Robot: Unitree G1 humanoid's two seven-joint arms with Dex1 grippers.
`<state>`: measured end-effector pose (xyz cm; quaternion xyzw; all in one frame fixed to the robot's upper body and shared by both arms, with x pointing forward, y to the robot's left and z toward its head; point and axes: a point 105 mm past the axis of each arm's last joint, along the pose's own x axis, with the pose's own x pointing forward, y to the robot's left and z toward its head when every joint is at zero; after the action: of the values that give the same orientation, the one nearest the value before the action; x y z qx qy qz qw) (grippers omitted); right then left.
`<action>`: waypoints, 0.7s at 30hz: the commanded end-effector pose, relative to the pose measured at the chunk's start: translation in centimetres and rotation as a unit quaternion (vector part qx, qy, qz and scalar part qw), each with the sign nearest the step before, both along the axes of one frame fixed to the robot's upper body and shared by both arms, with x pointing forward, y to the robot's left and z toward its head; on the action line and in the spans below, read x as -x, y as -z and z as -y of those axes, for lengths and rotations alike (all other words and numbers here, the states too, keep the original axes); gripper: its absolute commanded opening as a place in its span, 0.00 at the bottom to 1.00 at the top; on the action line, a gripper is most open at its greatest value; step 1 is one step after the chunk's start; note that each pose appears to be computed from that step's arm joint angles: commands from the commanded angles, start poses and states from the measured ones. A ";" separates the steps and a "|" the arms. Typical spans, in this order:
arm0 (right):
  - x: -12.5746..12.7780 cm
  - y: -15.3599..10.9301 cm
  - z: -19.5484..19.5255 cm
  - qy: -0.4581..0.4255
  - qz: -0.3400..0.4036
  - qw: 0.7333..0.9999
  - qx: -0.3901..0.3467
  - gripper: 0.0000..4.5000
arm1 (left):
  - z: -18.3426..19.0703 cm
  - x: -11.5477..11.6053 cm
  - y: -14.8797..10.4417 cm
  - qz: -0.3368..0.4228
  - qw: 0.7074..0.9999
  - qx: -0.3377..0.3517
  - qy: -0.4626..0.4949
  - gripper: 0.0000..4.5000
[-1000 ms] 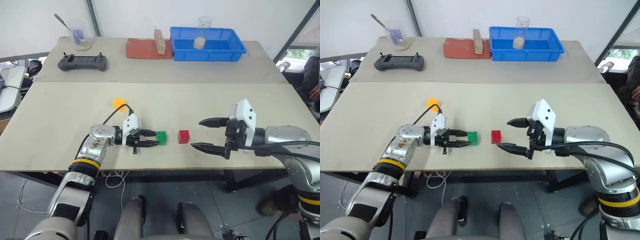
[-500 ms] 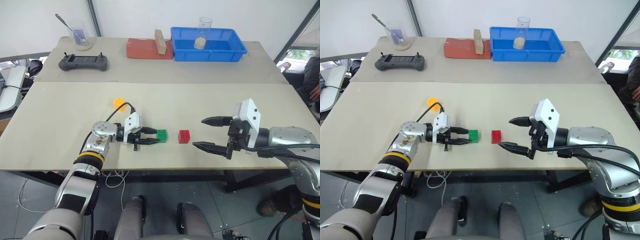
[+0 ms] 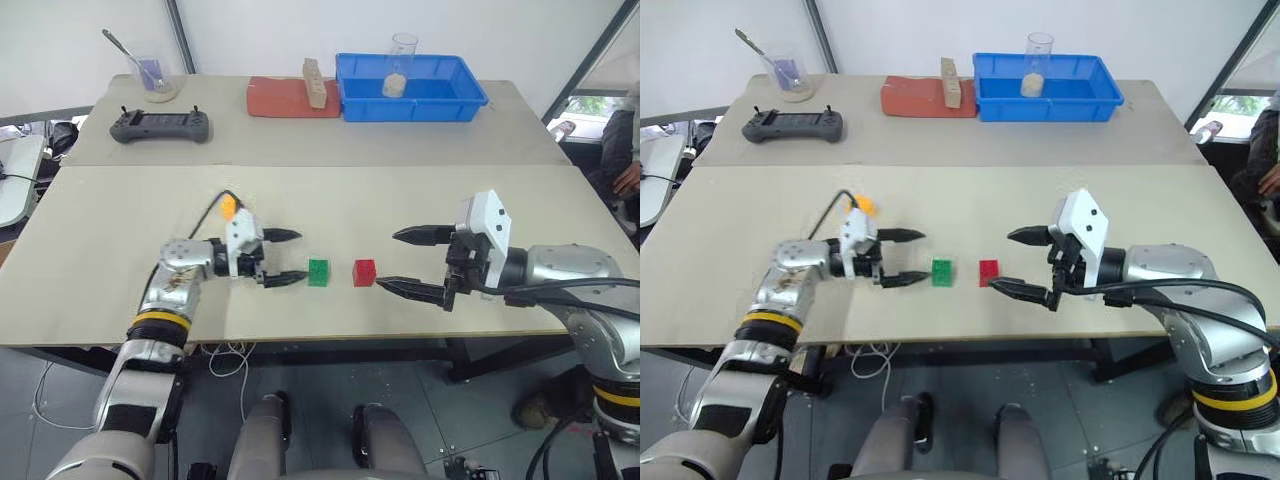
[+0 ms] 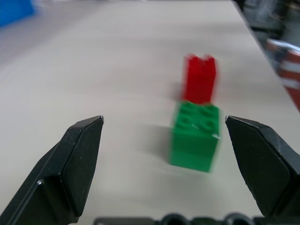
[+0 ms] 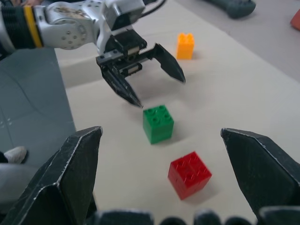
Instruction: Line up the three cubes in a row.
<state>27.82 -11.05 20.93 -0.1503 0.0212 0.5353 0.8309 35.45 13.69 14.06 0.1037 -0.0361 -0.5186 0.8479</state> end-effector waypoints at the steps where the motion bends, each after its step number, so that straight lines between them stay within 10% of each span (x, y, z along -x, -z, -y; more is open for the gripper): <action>1: 0.1 -1.1 -1.5 -0.017 0.015 1.000 -0.009 1.00 | -2.6 -0.1 -2.4 0.036 0.989 0.047 -0.132 0.99; 8: -0.6 -1.6 -3.5 -0.025 0.012 0.999 -0.026 1.00 | -7.6 -1.2 -0.8 0.040 0.947 0.049 -0.315 0.99; 21: -1.0 -1.5 -3.2 -0.022 0.017 1.000 -0.013 1.00 | -7.5 -7.1 1.3 -0.016 0.947 0.041 -0.319 0.99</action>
<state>29.12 -7.67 20.99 -0.1312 0.0264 0.5537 0.8219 42.08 21.17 12.32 0.0543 0.0006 -0.2241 0.9731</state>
